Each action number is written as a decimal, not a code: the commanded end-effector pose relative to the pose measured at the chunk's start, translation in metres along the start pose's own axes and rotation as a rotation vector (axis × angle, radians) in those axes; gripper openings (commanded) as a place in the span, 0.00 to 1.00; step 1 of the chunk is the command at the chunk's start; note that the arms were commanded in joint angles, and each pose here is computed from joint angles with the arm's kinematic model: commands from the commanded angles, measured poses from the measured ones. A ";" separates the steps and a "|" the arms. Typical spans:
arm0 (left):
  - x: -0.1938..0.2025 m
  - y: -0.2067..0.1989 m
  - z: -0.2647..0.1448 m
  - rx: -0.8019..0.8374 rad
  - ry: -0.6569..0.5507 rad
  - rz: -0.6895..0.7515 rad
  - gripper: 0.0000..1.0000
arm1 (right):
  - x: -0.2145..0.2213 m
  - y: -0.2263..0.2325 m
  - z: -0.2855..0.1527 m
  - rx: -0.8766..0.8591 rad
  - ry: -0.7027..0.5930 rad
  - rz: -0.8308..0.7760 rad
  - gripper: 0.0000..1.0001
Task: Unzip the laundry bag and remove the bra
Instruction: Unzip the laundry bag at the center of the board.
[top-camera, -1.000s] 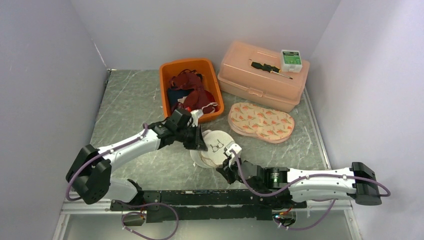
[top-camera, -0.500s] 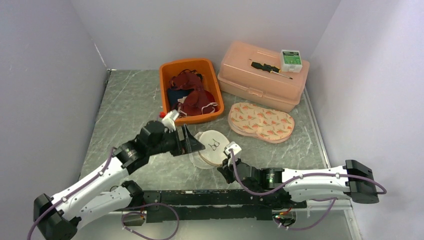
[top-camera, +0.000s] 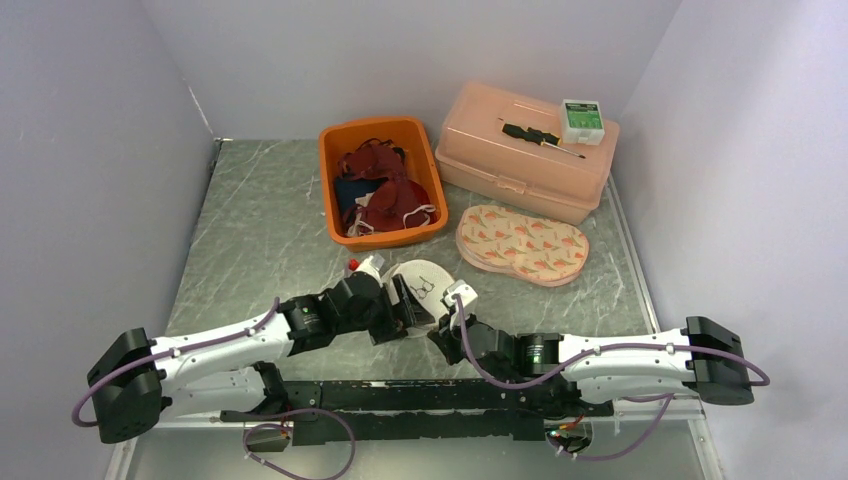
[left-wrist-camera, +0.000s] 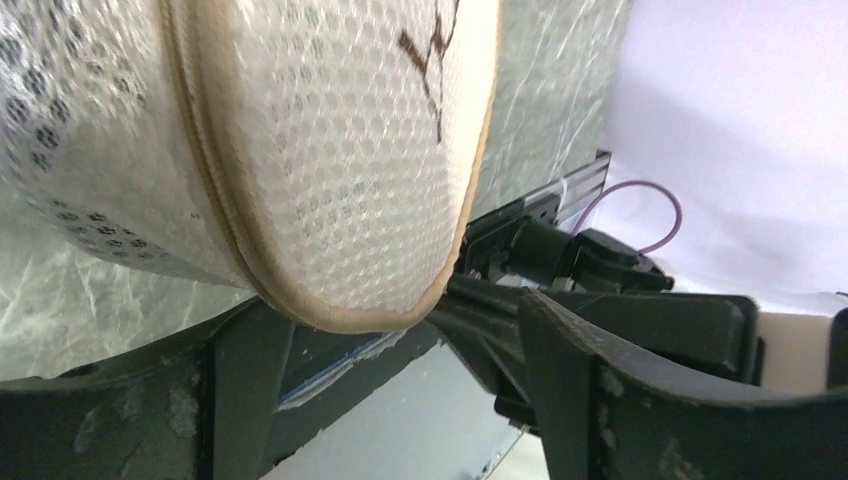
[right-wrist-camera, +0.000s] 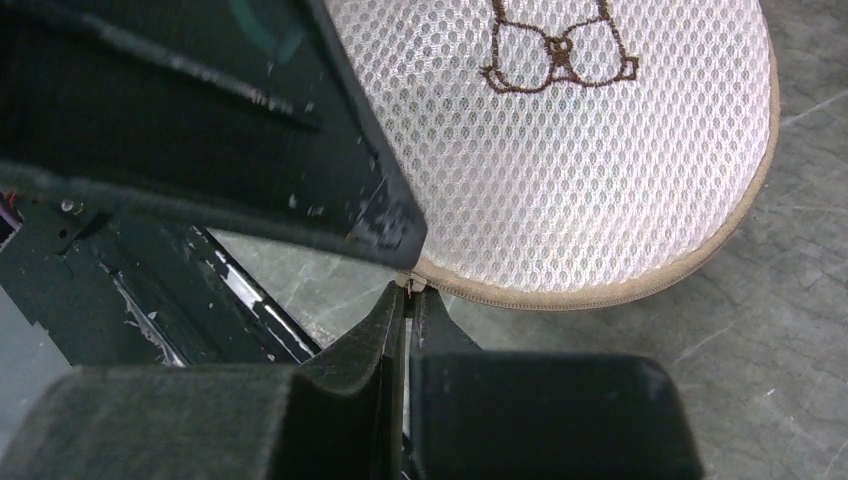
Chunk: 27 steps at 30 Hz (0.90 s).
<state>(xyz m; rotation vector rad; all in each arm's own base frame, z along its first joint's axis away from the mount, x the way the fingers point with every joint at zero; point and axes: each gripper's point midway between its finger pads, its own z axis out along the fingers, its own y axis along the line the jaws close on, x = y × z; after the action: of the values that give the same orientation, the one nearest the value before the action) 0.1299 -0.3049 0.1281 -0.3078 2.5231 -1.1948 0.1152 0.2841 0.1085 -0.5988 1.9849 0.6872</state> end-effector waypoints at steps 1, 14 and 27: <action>-0.025 -0.023 0.000 0.060 -0.125 -0.099 0.80 | -0.023 0.017 -0.001 -0.053 -0.055 0.034 0.00; -0.033 0.001 0.004 -0.036 -0.191 -0.144 0.12 | -0.018 0.016 -0.001 -0.047 -0.034 0.022 0.00; -0.041 0.013 -0.013 -0.054 -0.239 -0.124 0.03 | 0.007 -0.050 -0.012 0.199 0.004 0.086 0.00</action>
<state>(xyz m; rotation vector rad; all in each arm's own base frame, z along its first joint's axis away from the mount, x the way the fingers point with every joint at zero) 0.1564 -0.2871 0.1357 -0.5880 2.3938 -1.1176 0.1217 0.2651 0.1048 -0.5115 2.0305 0.6336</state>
